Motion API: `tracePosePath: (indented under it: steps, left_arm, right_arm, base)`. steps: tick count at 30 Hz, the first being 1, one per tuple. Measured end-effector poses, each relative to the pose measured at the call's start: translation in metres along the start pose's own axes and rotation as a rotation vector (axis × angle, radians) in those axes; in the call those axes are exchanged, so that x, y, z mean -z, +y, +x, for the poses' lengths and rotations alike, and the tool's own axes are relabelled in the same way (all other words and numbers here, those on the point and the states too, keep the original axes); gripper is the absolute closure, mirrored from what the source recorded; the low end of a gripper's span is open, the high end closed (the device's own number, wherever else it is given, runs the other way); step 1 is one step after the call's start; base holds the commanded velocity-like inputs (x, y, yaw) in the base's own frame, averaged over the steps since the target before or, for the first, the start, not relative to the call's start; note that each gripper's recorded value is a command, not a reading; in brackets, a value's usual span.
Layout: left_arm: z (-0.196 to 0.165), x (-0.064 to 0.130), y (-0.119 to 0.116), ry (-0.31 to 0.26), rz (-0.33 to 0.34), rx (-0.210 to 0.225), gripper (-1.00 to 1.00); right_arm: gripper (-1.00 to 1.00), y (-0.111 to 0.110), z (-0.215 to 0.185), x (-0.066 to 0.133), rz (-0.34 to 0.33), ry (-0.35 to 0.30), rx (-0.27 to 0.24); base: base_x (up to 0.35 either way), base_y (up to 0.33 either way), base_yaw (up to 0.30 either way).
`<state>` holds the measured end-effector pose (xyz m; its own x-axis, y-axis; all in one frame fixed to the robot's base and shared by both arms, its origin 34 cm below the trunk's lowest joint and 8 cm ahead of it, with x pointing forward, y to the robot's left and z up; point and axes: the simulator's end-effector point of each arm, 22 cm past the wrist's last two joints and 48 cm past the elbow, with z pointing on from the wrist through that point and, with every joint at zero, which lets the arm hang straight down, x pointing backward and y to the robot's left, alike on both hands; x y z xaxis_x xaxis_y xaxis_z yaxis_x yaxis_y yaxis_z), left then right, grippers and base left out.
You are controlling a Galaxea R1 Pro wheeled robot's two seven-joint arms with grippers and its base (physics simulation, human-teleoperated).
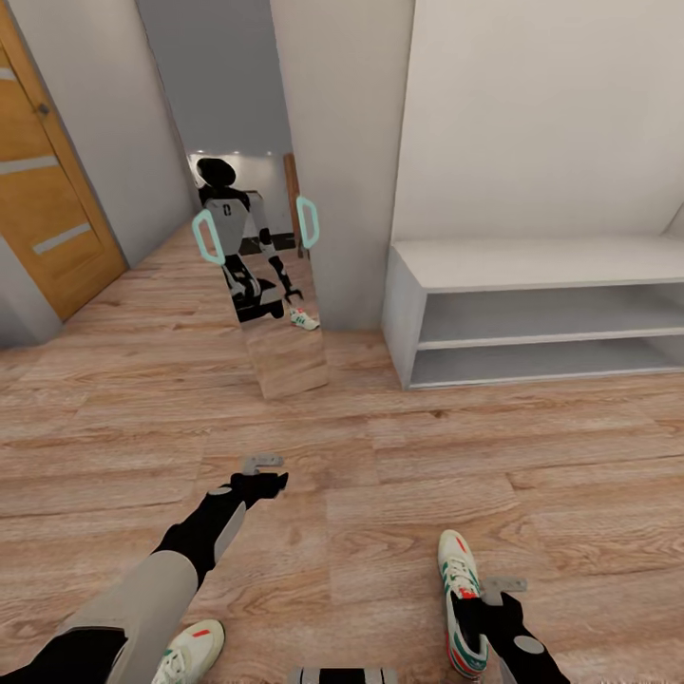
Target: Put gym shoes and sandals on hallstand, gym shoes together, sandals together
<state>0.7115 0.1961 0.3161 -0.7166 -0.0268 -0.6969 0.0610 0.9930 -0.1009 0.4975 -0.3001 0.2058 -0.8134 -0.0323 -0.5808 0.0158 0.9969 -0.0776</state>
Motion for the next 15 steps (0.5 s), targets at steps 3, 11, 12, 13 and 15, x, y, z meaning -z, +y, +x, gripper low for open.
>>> tracePosePath:
  steps: [3,11,12,13,15]
  left_arm:
    - [0.007,-0.004,0.000,0.012,0.000,0.001,-1.00]
    - [0.016,-0.009,0.000,0.026,0.001,0.003,-1.00]
    - [0.016,-0.009,0.000,0.026,0.001,0.003,-1.00]
    - [0.016,-0.009,0.000,0.026,0.001,0.002,-1.00]
    - [0.016,-0.009,0.000,0.025,0.001,0.002,-1.00]
  right_arm:
    - [-1.00,0.000,0.005,-0.002,0.000,0.010,0.000]
    - [-1.00,0.000,0.013,-0.005,-0.001,0.024,0.004]
    - [-1.00,0.000,0.013,-0.005,-0.001,0.024,0.004]
    - [-1.00,0.000,0.013,-0.005,-0.001,0.024,0.004]
    - [-1.00,0.000,0.013,-0.005,-0.002,0.024,0.004]
  base:
    - [0.000,0.000,0.000]
    - [0.000,0.000,0.000]
    - [0.000,0.000,0.000]
    - [0.000,0.000,0.000]
    - [0.000,0.000,0.000]
